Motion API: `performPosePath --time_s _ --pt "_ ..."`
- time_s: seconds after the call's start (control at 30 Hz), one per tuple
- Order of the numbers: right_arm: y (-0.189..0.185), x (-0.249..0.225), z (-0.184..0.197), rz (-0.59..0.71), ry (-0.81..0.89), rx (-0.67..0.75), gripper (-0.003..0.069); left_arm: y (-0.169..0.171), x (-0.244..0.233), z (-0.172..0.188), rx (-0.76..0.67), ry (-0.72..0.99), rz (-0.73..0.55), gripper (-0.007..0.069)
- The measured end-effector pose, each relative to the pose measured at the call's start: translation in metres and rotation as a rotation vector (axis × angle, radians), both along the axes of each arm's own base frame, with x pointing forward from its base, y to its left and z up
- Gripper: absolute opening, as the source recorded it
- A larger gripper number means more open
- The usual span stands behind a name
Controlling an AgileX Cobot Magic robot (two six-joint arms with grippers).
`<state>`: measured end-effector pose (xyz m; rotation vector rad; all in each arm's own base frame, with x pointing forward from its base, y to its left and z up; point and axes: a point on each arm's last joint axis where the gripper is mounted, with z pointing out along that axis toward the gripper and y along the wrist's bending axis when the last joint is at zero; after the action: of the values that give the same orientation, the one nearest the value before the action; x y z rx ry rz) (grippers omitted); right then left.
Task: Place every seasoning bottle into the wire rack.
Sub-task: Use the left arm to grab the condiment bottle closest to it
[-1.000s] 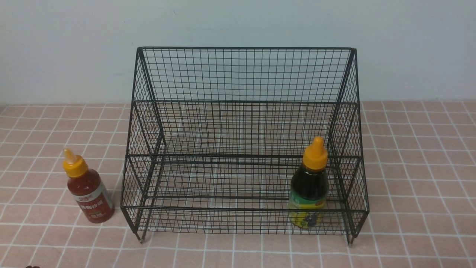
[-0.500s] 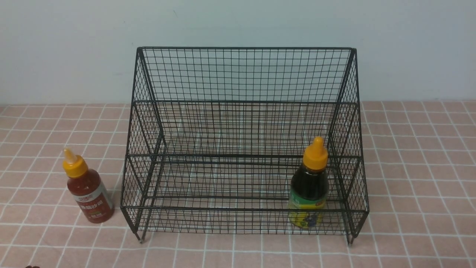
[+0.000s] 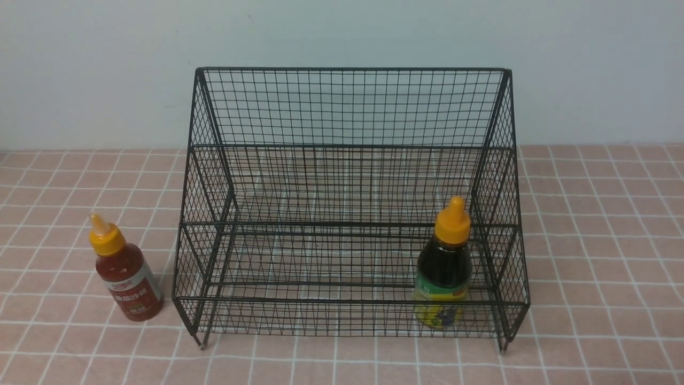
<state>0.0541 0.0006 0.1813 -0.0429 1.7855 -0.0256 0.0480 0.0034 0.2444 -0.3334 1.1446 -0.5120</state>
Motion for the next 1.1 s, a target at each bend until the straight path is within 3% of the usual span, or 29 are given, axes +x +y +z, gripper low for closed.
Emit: performPosePath --time_s 0.13,0.23,0.27,0.43,0.67,0.83,1.1 --pt "0.0 0.0 0.0 0.0 0.0 0.0 -0.0012 -0.006 0.003 0.046 0.058 0.065 -0.04 -0.0007" --pt "0.0 0.0 0.0 0.0 -0.001 0.0 -0.0012 -0.016 0.022 0.073 0.178 0.322 -0.124 -0.0007" --pt "0.0 0.0 0.0 0.0 -0.001 0.0 -0.0012 -0.017 0.023 0.079 0.185 0.328 -0.13 -0.0007" --pt "0.0 0.0 0.0 0.0 -0.001 0.0 -0.0012 -0.034 0.085 0.106 0.392 0.88 -0.303 -0.0007" --pt "0.0 0.0 0.0 0.0 -0.001 -0.001 -0.0012 -0.034 0.156 0.11 0.574 1.325 -0.34 -0.0007" --pt "0.0 0.0 0.0 0.0 -0.001 -0.001 -0.0012 -0.024 0.205 0.107 0.557 1.511 -0.333 -0.0002" --pt "0.0 0.0 0.0 0.0 -0.001 -0.001 -0.0012 -0.003 0.252 0.092 0.515 1.591 -0.283 0.0"
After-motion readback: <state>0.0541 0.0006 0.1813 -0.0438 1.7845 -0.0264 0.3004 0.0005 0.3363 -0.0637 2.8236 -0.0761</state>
